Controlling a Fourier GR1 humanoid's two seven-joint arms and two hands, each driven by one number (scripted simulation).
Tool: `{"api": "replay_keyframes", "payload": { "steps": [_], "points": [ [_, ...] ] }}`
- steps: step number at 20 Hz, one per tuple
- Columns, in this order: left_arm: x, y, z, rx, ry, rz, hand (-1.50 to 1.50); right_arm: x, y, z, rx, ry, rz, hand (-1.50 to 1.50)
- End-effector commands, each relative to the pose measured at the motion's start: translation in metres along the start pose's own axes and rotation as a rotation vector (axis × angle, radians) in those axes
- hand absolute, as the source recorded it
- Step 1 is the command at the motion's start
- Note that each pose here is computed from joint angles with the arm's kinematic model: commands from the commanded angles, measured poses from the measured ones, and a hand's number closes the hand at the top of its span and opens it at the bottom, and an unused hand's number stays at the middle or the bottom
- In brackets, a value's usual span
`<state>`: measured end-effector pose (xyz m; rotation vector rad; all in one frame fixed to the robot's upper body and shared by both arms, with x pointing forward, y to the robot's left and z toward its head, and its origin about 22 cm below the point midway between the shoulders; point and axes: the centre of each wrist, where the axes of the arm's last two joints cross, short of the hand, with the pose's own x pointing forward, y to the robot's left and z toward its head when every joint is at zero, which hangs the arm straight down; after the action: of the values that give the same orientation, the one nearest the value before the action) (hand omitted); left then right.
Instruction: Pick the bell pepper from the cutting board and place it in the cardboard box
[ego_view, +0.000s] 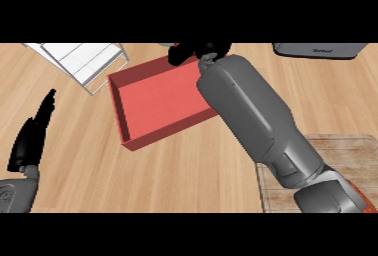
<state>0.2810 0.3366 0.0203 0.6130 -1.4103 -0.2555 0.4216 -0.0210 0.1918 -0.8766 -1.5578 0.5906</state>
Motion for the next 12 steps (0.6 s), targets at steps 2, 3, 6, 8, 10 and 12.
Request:
{"api": "replay_keyframes", "payload": {
  "steps": [2, 3, 6, 8, 10, 12],
  "points": [
    [0.003, -0.003, -0.001, -0.013, -0.031, -0.001, 0.0, -0.009, 0.014, -0.015, -0.001, 0.077, 0.077, 1.5],
    [0.009, -0.004, -0.003, -0.02, -0.002, -0.011, 0.0, -0.025, 0.024, -0.012, -0.033, 0.092, 0.05, 1.5],
    [0.007, -0.015, -0.006, -0.023, -0.033, -0.005, 0.0, -0.039, 0.026, -0.018, 0.013, 0.19, -0.022, -1.5],
    [0.008, -0.005, -0.009, -0.031, -0.054, 0.008, 0.0, -0.042, 0.028, -0.018, 0.035, 0.244, -0.07, -1.5],
    [0.012, -0.007, -0.013, -0.025, -0.036, 0.007, 0.0, -0.045, 0.028, -0.021, 0.04, 0.242, -0.089, -1.5],
    [0.016, -0.014, -0.009, -0.054, -0.055, -0.004, 0.0, -0.047, 0.031, -0.02, 0.018, 0.225, -0.09, -1.5]
  ]
}}
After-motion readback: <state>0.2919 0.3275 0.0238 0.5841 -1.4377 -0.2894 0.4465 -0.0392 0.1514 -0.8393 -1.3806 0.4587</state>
